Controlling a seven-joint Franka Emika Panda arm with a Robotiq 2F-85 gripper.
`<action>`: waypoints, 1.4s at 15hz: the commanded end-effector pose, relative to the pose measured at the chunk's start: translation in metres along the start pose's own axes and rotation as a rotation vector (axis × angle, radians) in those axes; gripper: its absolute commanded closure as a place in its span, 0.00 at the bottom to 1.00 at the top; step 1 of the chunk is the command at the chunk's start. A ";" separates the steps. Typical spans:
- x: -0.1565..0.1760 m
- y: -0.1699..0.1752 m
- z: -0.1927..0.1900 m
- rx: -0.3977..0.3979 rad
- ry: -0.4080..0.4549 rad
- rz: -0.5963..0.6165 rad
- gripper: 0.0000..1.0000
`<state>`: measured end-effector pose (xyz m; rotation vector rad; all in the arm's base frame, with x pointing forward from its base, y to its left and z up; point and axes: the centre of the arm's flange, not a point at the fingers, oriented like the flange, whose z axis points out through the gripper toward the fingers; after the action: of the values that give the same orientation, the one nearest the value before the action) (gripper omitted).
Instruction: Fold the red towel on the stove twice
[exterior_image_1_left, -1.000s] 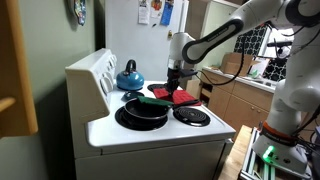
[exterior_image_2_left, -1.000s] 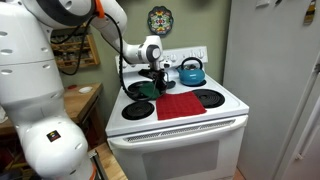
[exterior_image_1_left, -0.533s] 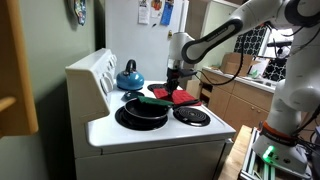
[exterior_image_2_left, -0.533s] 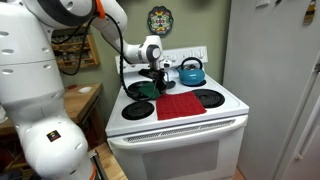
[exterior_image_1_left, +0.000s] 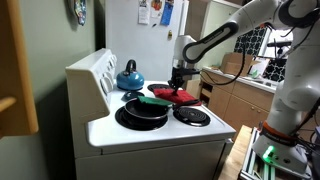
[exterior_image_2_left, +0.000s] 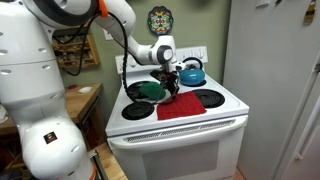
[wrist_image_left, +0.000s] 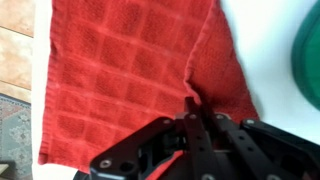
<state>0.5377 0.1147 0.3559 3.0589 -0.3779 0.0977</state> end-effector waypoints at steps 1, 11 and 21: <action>0.007 0.033 0.006 -0.036 0.028 0.146 0.98; 0.027 0.062 0.005 -0.015 0.014 0.230 0.98; 0.050 0.126 0.016 0.023 0.046 0.281 0.98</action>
<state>0.5537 -0.0104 0.3563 2.9499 -0.8411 0.1377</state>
